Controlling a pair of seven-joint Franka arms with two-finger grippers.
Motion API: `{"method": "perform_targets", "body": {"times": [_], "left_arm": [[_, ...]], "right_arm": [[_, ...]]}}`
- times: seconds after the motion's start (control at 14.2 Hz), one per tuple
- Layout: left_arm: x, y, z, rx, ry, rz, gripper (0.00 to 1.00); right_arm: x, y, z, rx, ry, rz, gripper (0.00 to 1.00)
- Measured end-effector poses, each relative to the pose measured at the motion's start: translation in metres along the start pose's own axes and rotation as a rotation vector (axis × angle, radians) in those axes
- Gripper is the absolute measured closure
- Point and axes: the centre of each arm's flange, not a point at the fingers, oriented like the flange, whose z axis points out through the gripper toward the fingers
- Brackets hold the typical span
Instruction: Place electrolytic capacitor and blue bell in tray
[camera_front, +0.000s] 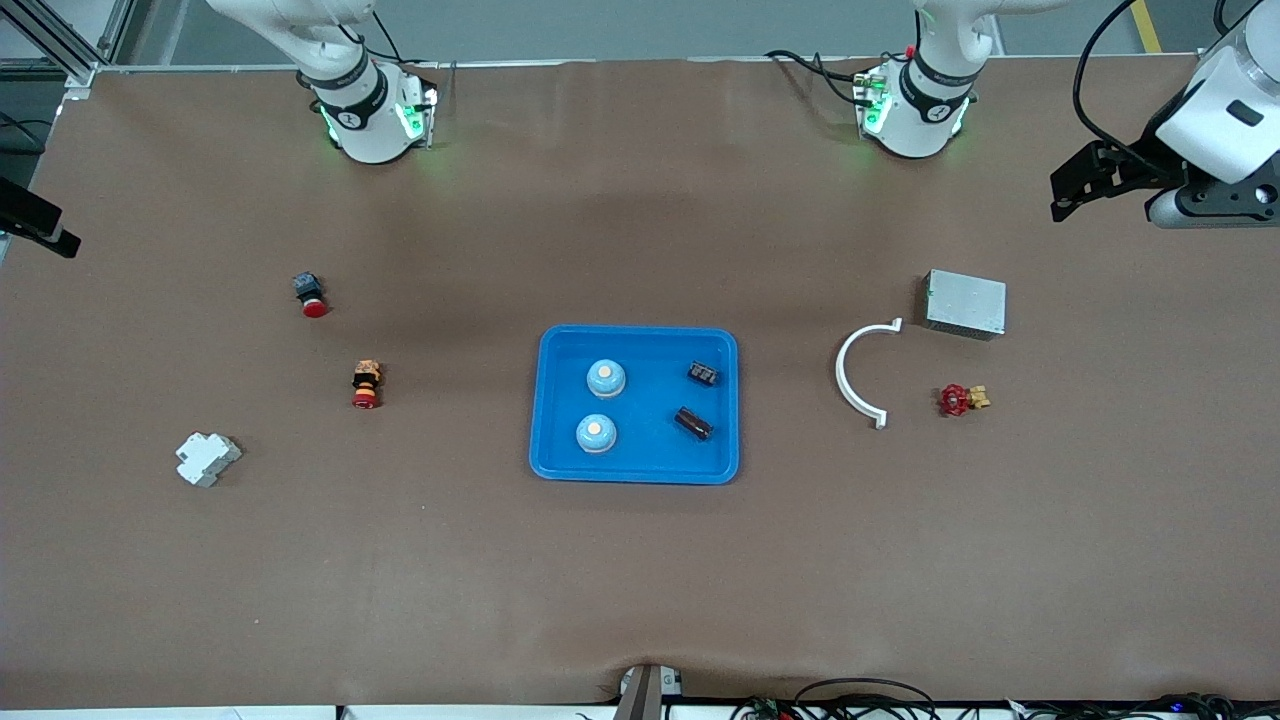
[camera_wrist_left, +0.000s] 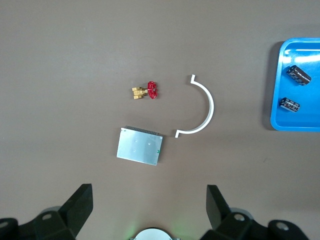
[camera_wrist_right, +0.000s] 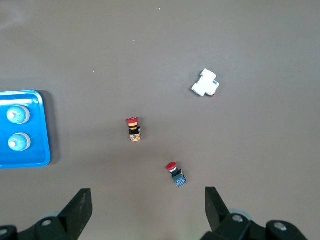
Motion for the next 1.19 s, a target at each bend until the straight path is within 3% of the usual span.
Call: {"method": "perform_targets", "body": {"times": [1.19], "left_arm": [[0.001,-0.003,0.002,0.0,-0.003,-0.006,0.0]], "right_arm": [[0.004,0.002,0.011,0.0,0.0,0.003,0.0]]}}
